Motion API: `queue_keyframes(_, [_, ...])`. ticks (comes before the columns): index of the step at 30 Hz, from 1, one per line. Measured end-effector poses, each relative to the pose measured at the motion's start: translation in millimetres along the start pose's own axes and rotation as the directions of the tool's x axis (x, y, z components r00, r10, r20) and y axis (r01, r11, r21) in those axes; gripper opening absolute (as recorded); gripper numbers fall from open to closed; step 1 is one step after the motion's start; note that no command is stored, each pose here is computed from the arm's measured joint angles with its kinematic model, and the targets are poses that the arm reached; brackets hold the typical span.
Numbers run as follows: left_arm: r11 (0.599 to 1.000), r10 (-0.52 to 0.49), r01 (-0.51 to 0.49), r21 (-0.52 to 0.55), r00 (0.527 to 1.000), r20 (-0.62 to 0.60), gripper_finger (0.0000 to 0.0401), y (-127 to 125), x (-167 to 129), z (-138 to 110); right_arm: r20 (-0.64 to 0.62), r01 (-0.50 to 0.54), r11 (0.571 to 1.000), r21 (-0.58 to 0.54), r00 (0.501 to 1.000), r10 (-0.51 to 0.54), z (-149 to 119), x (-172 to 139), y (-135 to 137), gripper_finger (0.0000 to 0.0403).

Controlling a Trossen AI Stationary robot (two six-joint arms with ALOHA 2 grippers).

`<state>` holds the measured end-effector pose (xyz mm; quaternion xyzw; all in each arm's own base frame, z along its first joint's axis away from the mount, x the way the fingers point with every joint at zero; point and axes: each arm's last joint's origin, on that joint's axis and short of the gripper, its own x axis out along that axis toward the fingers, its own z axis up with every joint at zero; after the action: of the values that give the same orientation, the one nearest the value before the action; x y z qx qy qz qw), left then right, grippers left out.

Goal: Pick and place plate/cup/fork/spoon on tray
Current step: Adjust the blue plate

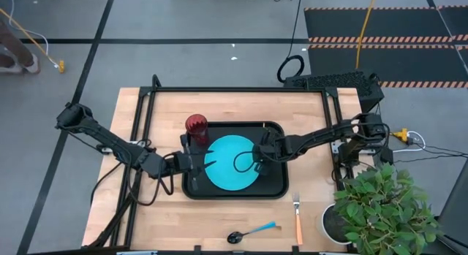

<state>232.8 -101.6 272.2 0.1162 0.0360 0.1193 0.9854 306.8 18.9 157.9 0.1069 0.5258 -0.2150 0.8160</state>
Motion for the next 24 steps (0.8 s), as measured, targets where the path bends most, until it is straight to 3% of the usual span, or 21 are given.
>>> queue_keyframes(3, [1.0, 0.0, 0.0, 0.0, 1.0, 0.0, 0.0161, 0.0, 0.0, 0.0, 0.024, -0.035, 0.999, -0.009, 0.999, 0.036, 2.9, -0.2, 2.5, 0.015])
queue_keyframes(8, [1.0, 0.0, 0.0, 0.006, 1.0, -0.001, 0.0161, 0.0, 0.0, -0.1, 0.031, 0.051, 0.999, -0.016, 0.998, -0.051, 0.5, -12.9, -5.7, 0.015])
queue_keyframes(13, [1.0, 0.0, 0.0, 0.017, 1.0, -0.002, 0.0161, -0.1, 0.0, -0.3, -0.014, 0.089, 0.995, 0.047, 0.996, -0.088, -5.3, -26.6, -13.9, 0.015])
queue_keyframes(17, [1.0, 0.0, 0.0, 0.016, 1.0, -0.002, 0.0161, 0.0, 0.1, -0.3, -0.048, 0.11, 0.992, 0.062, 0.993, -0.107, -13.4, -13.3, -10.5, 0.015])
queue_keyframes(24, [1.0, 0.0, 0.0, 0.011, 1.0, -0.002, 0.0161, 0.0, 0.0, -0.3, 0.001, 0.087, 0.995, 0.046, 0.996, -0.087, -17.8, 1.7, 4.4, 0.015])
